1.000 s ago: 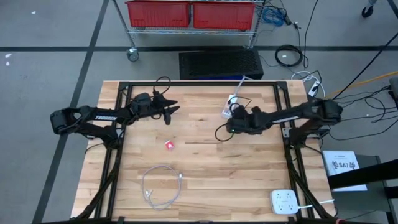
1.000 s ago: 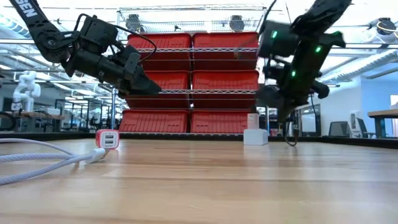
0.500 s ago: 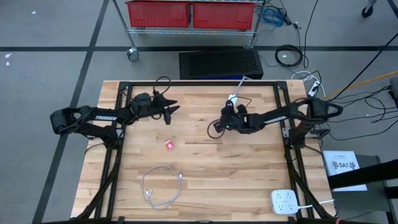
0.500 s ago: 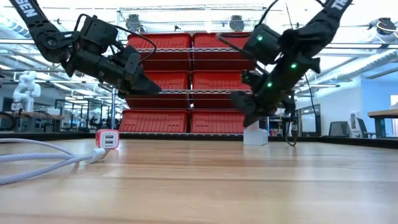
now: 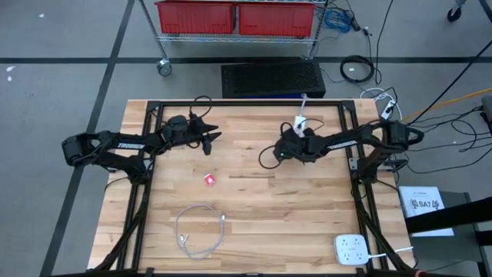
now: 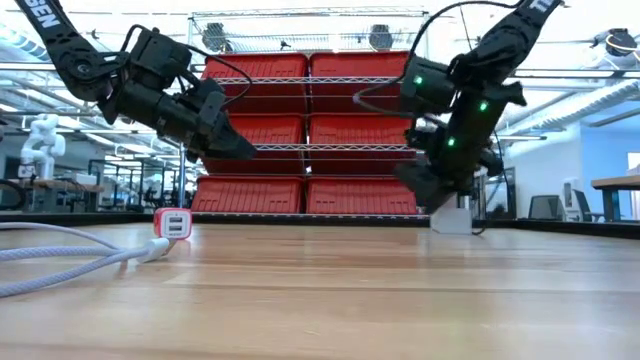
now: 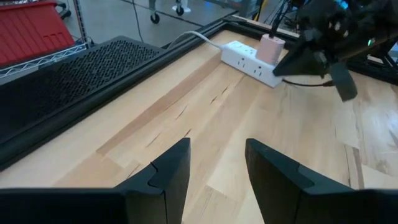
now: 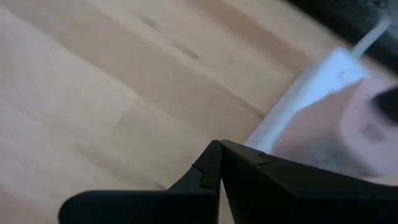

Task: Insert USB
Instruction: Move the top middle white outlet extension to the top right of the table

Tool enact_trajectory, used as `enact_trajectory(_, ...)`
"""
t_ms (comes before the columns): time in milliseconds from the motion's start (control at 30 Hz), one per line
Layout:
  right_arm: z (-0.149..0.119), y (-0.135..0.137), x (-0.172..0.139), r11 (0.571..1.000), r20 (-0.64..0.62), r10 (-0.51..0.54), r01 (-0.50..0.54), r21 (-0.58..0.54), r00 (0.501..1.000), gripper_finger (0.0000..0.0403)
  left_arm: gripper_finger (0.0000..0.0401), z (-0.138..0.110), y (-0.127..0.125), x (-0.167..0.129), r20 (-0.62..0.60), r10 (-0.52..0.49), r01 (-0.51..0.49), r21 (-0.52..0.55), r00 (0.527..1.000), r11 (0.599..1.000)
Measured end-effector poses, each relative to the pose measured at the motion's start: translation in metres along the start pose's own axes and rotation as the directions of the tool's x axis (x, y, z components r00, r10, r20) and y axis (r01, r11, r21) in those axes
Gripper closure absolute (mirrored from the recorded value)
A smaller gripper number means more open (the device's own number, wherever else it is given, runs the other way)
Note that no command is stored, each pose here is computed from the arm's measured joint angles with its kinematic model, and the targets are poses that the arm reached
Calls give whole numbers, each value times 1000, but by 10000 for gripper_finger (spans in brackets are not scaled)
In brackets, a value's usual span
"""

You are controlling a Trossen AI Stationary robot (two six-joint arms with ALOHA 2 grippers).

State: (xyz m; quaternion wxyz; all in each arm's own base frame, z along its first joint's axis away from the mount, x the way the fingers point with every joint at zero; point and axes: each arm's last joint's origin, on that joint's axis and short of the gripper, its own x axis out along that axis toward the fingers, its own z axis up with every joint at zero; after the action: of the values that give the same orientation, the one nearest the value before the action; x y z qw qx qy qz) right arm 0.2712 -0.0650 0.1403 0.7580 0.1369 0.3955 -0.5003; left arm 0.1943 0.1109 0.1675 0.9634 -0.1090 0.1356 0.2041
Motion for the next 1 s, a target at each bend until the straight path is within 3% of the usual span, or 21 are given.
enact_trajectory(133, 1, -12, -11, 998, -4, -63, 63, -1, 998, 403, 240, 0, 0, 0, 0, 0, 0, 0, 1000, 1000)
enact_trajectory(300, 13, -19, -35, 1000, 63, 9, -9, -6, 998, 403, 240, 0, 0, 0, 1, 0, 0, 0, 1000, 1000)
enact_trajectory(400, 19, -26, -57, 990, 58, 138, -138, -10, 989, 403, 240, 0, 0, 0, 0, 0, 0, 0, 1000, 1000)
enact_trajectory(533, 10, -26, -80, 935, -75, 353, -355, -6, 932, 403, 240, 0, 0, 0, 0, 0, 0, 0, 1000, 1000)
enact_trajectory(600, 2, -21, -85, 927, -122, 372, -375, -4, 920, 403, 240, 0, 0, 0, 0, 0, 0, 1, 1000, 1000)
enact_trajectory(833, -26, -6, -61, 986, -235, 163, -167, 4, 958, 403, 240, 0, 0, 0, 1, 0, 0, -4, 1000, 1000)
enact_trajectory(1000, -45, -19, -54, 999, -408, -41, 36, -21, 912, 403, 240, -1, 0, 0, -5, 0, 0, 0, 1000, 1000)
